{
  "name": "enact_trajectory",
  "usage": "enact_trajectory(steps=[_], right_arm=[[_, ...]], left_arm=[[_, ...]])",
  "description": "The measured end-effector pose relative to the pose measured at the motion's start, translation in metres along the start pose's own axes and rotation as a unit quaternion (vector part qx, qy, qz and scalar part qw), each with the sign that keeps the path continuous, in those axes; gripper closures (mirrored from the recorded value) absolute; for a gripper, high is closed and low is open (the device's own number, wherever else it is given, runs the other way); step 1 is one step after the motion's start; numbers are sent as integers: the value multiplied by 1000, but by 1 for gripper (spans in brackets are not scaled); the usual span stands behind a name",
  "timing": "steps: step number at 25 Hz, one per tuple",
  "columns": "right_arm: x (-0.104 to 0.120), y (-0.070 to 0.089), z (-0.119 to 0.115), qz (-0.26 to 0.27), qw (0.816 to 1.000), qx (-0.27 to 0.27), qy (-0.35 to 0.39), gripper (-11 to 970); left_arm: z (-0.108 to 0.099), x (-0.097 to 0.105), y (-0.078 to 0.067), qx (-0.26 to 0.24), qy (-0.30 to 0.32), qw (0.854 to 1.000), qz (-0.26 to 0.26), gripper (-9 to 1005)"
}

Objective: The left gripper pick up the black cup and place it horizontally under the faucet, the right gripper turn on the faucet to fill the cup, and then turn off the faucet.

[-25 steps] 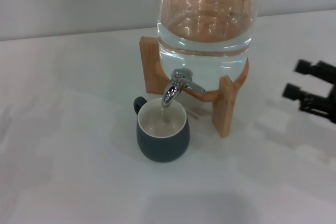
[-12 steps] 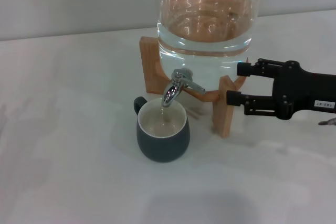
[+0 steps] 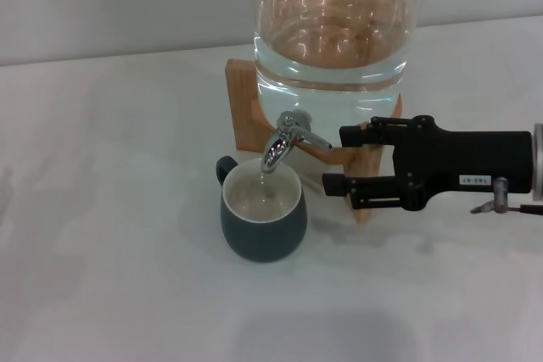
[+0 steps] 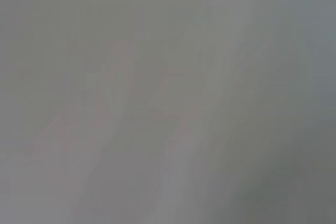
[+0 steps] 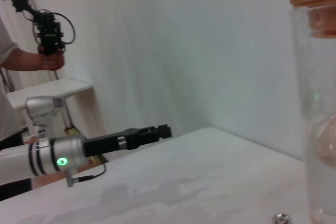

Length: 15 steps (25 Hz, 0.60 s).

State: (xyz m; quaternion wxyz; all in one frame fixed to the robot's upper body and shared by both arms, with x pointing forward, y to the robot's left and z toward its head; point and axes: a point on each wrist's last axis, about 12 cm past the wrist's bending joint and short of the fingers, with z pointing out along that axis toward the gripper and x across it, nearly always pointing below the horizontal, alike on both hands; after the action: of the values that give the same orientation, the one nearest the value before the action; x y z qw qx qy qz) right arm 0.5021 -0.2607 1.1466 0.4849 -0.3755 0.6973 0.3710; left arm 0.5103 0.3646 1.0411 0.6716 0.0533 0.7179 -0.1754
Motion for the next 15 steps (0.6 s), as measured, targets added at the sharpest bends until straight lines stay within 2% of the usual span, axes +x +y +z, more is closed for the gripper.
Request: enact_trajectory(steps=[6, 15], right_arm=[[-2, -2, 10, 6, 1000, 12, 19, 168], [-9, 7, 22, -13, 999, -14, 26, 168]], left_arm=[[1, -1, -1, 3, -1, 1000, 1, 464], [2, -2, 1, 1, -1, 1000, 4, 465]])
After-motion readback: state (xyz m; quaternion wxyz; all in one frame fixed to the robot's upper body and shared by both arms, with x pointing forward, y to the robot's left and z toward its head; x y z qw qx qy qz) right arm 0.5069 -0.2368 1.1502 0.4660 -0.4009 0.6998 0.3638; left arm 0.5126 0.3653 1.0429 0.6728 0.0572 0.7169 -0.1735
